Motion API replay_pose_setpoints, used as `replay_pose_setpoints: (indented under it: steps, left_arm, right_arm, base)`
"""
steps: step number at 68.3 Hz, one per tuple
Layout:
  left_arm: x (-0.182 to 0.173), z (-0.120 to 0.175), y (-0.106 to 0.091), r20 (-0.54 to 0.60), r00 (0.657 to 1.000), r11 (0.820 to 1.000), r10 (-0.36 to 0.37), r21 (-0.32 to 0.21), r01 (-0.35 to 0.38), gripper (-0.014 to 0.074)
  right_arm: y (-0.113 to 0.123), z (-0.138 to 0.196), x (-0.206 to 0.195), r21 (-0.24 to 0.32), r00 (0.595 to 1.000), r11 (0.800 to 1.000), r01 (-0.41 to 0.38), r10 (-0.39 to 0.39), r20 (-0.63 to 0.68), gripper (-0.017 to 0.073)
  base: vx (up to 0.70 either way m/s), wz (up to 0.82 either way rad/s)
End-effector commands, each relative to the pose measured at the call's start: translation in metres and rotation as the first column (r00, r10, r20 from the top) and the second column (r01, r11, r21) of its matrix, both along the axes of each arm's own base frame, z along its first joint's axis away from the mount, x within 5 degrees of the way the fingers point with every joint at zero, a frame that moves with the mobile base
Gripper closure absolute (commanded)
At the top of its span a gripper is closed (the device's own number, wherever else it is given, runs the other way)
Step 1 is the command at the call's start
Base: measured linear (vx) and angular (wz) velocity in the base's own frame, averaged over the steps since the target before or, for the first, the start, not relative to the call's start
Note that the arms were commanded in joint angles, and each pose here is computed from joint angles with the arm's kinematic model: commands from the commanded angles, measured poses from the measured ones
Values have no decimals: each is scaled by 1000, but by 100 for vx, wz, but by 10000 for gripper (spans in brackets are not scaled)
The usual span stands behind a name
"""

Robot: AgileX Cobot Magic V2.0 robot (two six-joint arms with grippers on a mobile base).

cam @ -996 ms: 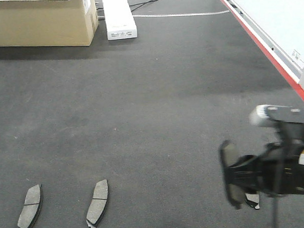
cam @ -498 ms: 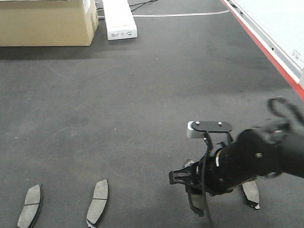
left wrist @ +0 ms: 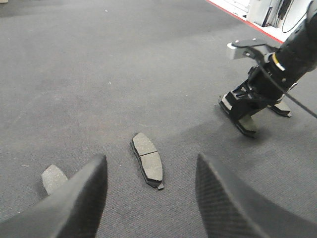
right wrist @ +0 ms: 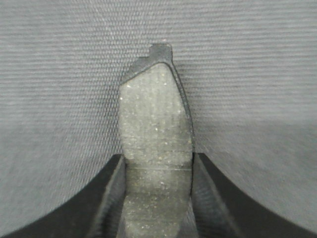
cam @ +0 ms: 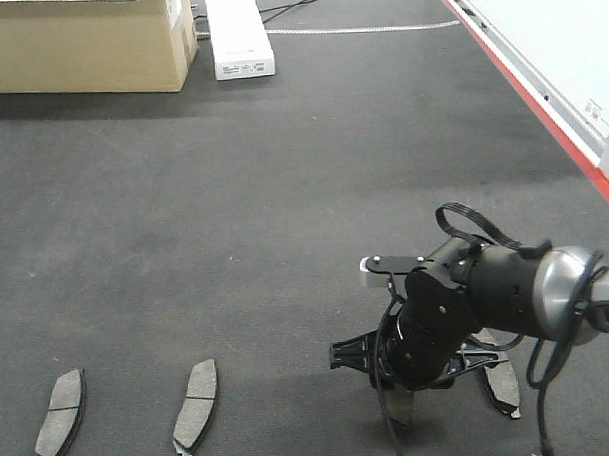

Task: Move and align brake pads A on conveyor
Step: 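Lower the right gripper's pad onto the belt beside the other pad, then open the right gripper and raise it away from the pad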

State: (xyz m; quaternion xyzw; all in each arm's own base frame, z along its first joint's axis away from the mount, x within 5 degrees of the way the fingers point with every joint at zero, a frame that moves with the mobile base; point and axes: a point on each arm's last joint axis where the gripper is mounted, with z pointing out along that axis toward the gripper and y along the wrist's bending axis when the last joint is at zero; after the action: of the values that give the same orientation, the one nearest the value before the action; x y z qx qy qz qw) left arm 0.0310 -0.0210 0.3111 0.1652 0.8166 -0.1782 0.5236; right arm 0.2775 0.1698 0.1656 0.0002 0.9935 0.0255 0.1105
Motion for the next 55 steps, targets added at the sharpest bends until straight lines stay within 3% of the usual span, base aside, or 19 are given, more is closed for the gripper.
replay_pose_setpoints:
  steps: [1,16,33,44,55]
  left_arm:
    - [2,12,-2,61,998,999,-2,-46,5,195]
    - [2,12,-2,61,998,999,-2,-46,5,195]
    - [2,12,-2,61,998,999,-2,-46,5,195]
    - [2,12,-2,61,998,999,-2,-46,5,195]
    - [2,12,-2,61,998,999,-2,-46,5,195]
  right_arm:
    - [4,18,5,25,998,999,-31,29,64,281]
    - [4,25,7,43,993,998,-44,39,113,132]
    - [-9,82,-5,58,953,994,-93,72,293,127]
    - [-26,139,-34,41,887,989,-143,110,448,127]
    - [-37,190,-76,7,773,974,-227,175,609,127]
  base:
    - [0,0]
    - [0,0]
    - [0,0]
    - [0,0]
    - [0,0]
